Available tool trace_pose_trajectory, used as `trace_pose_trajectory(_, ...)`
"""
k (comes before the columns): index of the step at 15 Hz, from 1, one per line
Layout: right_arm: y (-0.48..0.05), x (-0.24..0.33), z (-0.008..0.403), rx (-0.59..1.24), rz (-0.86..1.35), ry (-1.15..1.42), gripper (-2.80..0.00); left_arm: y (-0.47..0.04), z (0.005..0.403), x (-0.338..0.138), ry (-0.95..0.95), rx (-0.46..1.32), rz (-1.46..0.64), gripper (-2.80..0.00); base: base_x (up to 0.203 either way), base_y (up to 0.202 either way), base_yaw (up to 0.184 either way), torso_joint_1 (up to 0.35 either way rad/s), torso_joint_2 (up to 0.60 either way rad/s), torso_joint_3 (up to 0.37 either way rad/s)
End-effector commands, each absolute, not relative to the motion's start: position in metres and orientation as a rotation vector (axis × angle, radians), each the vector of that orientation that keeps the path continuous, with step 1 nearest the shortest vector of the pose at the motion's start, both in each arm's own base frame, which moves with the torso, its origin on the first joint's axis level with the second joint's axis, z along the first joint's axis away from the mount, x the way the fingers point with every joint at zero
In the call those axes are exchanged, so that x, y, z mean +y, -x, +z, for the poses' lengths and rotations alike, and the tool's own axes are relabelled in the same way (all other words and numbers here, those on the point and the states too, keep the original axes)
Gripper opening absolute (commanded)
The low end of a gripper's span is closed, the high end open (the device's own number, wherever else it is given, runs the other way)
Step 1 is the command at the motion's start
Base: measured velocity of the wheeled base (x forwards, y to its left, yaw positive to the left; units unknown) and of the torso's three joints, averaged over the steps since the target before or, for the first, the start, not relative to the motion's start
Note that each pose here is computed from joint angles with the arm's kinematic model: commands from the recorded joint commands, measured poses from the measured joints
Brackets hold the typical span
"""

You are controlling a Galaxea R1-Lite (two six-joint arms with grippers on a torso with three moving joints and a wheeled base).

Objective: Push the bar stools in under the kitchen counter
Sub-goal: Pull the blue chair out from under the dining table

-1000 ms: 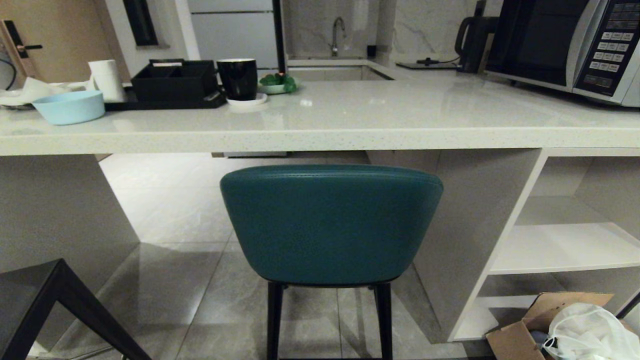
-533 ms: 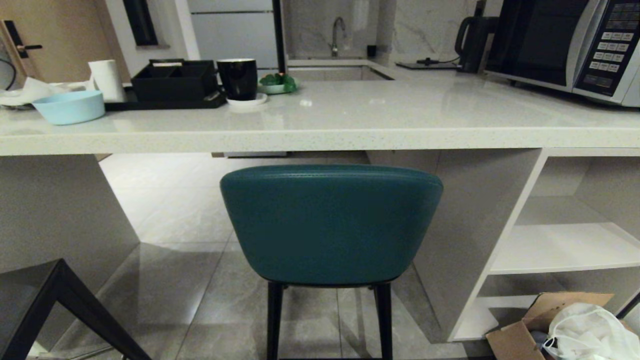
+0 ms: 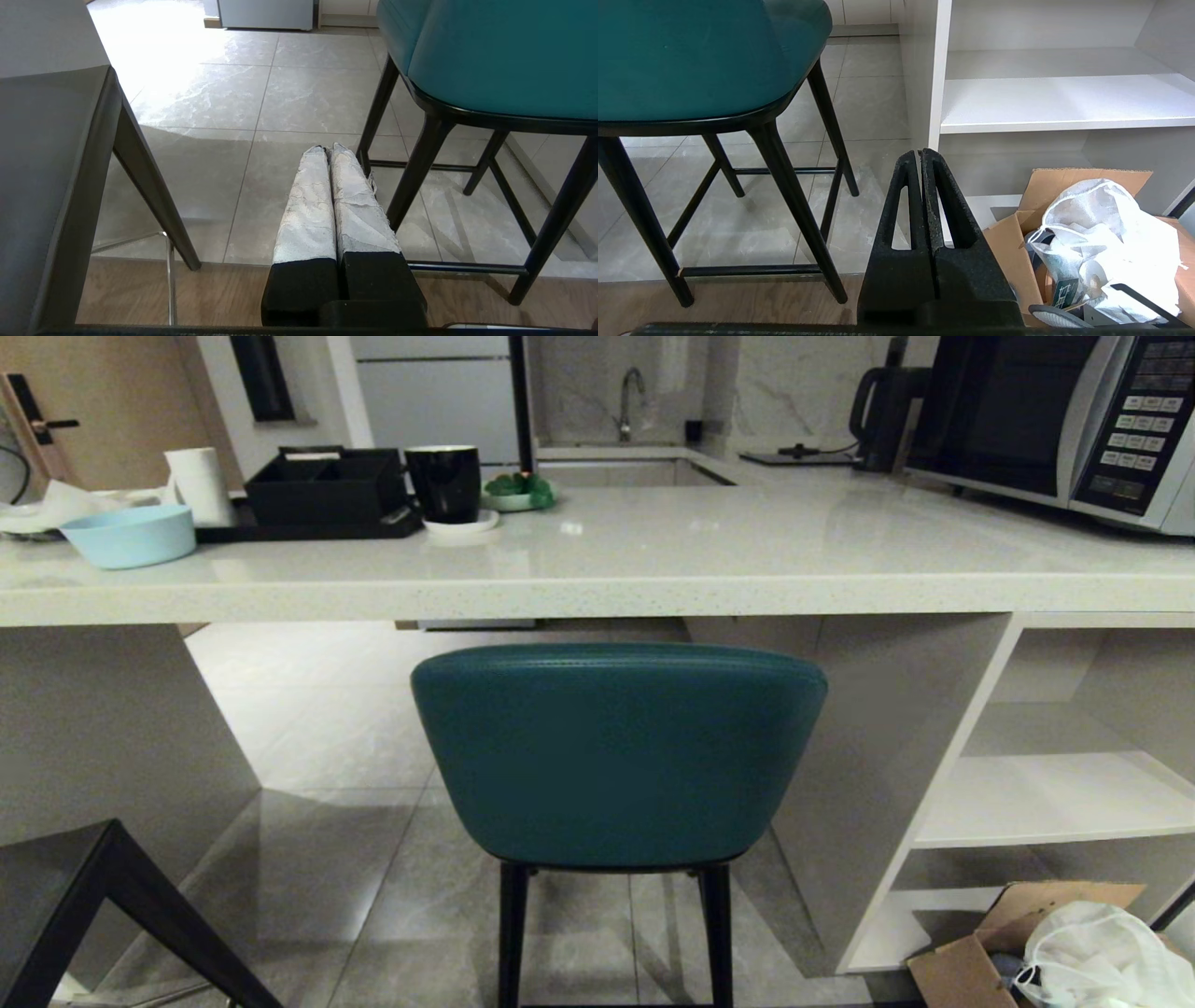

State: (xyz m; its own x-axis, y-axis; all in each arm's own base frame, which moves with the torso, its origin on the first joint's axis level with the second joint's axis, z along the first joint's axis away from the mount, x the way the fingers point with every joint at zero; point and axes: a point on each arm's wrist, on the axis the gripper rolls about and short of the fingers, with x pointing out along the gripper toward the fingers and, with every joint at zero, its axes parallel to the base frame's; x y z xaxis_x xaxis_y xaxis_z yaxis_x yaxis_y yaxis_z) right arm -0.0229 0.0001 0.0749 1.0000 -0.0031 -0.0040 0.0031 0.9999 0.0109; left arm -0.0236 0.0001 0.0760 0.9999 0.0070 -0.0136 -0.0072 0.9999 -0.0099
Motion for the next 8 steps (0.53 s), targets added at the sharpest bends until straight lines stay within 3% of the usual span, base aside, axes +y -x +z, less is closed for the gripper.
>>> trace_pose_trajectory(1, 0.0229, 0.0001, 0.0749, 0.004, -0.003, -0.011, -2.80, 0.0236, 0.0759, 0.0001, 0.011, 0.014, 0.008, -2.80, 0.000, 0.000, 0.000, 0.000, 0.00, 0.000)
trace_pose_trajectory(8, 0.0229, 0.0002, 0.0750, 0.003, 0.000, 0.001, -2.80, 0.0235, 0.0757, 0.0001, 0.006, 0.014, 0.011, -2.80, 0.000, 0.000, 0.000, 0.000, 0.00, 0.000)
